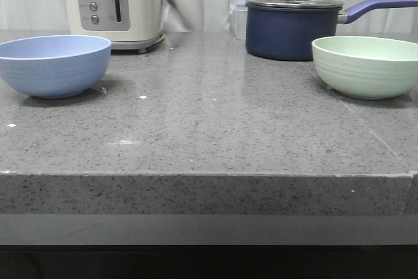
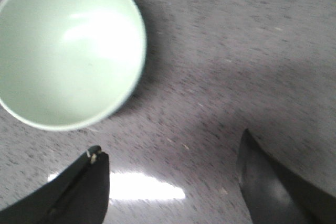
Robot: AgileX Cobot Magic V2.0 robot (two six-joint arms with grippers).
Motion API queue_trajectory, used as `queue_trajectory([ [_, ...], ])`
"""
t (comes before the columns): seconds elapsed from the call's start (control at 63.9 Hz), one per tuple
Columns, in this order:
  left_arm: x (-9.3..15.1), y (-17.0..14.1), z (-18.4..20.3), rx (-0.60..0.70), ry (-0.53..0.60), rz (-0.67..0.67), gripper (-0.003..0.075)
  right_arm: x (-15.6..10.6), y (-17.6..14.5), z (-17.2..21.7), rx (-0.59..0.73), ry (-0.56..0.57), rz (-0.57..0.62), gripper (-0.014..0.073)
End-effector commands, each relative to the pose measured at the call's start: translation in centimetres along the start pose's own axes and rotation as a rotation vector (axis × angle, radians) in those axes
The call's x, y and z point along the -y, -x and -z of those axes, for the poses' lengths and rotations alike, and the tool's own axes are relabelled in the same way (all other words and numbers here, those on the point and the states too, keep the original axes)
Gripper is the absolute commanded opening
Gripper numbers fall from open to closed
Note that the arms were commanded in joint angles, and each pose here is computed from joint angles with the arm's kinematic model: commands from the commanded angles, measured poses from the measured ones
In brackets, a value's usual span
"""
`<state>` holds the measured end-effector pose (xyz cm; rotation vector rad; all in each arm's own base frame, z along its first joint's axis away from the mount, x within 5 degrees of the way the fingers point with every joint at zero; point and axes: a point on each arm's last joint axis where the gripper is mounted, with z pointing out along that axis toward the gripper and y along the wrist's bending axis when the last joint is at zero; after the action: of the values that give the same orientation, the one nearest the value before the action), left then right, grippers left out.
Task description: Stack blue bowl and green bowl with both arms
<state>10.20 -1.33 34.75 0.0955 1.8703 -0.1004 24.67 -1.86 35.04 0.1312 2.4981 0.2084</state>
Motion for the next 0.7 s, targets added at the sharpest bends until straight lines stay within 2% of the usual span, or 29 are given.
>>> queue_trajectory([
  [0.0, 0.1, 1.5, 0.2, 0.092, -0.013, -0.001, 0.046, -0.4, 2.4, -0.1, 0.066, 0.053, -0.012, 0.0523],
  [0.266, 0.1, 1.5, 0.2, 0.092, -0.013, -0.001, 0.046, 0.2, 5.5, -4.5, 0.001, 0.084, -0.049, 0.0523],
  [0.532, 0.1, 1.5, 0.2, 0.092, -0.013, -0.001, 0.046, 0.6, 5.8, -8.3, -0.072, 0.132, -0.057, 0.052],
  [0.611, 0.1, 1.5, 0.2, 0.092, -0.013, -0.001, 0.046, 0.7, 5.7, -8.9, -0.085, 0.131, -0.055, 0.0479],
  [0.689, 0.1, 1.5, 0.2, 0.092, -0.013, -0.001, 0.046, 0.8, 5.7, -9.3, -0.094, 0.13, -0.059, 0.0389],
])
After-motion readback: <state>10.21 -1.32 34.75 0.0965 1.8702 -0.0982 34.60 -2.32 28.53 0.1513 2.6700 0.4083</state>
